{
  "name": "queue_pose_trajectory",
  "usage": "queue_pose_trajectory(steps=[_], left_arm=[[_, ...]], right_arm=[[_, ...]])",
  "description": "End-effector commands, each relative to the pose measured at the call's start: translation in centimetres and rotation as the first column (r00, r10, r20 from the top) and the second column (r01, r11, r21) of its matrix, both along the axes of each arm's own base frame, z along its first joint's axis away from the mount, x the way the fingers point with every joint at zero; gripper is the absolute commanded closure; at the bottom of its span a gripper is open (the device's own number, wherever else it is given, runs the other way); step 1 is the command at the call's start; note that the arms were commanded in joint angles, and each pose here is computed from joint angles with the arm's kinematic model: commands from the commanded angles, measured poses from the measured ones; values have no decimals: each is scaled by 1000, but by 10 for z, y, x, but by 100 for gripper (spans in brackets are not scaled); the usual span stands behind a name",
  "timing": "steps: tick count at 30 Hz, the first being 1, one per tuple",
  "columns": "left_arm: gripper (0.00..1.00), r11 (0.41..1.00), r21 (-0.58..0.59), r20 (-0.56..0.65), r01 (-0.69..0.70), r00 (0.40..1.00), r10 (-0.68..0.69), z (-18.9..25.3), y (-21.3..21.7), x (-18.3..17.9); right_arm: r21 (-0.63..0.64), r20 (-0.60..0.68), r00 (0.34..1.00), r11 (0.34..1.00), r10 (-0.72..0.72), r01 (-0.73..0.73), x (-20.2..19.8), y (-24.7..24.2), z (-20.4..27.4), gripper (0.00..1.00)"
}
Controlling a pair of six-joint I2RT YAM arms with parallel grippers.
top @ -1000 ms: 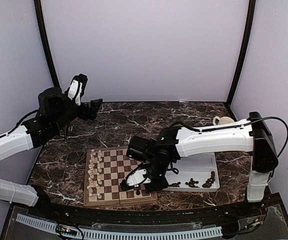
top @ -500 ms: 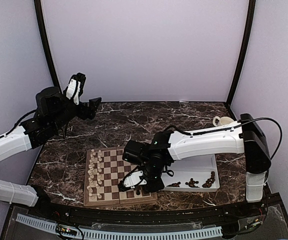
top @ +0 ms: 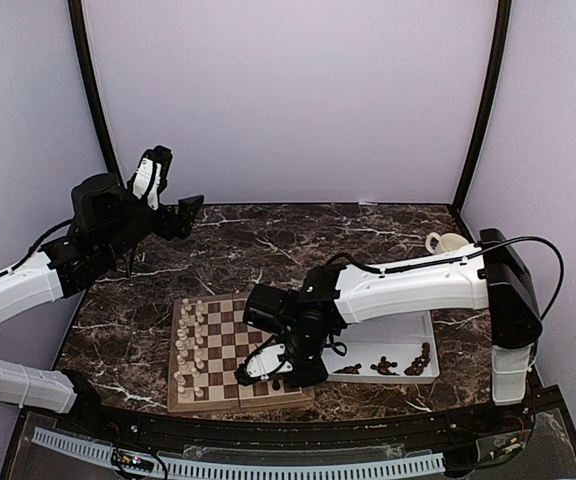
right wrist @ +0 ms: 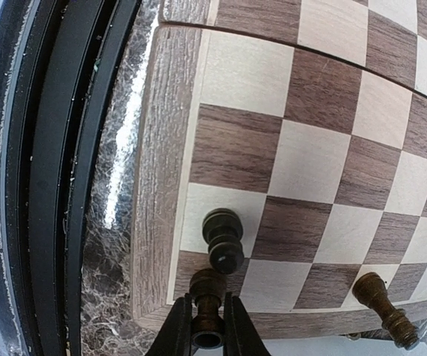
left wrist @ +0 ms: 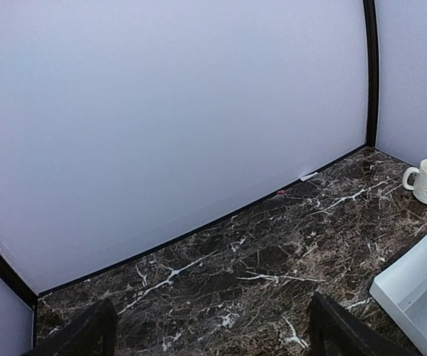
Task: Set up the chess pieces on the board
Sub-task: Place the rook at h8.
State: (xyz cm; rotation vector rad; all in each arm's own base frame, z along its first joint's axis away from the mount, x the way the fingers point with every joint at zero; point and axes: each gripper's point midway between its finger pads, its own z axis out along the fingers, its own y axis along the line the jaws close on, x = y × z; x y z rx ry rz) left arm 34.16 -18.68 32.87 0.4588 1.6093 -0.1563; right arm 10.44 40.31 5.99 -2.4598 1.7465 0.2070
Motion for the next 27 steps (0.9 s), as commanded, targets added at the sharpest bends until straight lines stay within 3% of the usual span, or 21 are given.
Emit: queue_pose_trajectory(steps=[1, 6, 18, 27], left_arm=[[8, 1000, -22, 18, 8, 1000, -8, 6, 2, -5], [8, 1000, -20, 16, 11, 1000, -11, 5, 2, -5], [8, 1000, -19, 11, 16, 1000, -16, 3, 0, -4], [6, 999, 18, -15, 48, 999, -48, -14, -9, 1]], right_arm=[[18, -2, 1000, 1000, 14, -14, -5, 10, 4, 87], [12, 8, 1000, 1000, 9, -9, -4, 9, 2, 85], [33, 16, 1000, 999, 13, -13, -5, 12, 11, 65], [203, -25, 999, 979, 22, -16, 0, 1, 94, 59]])
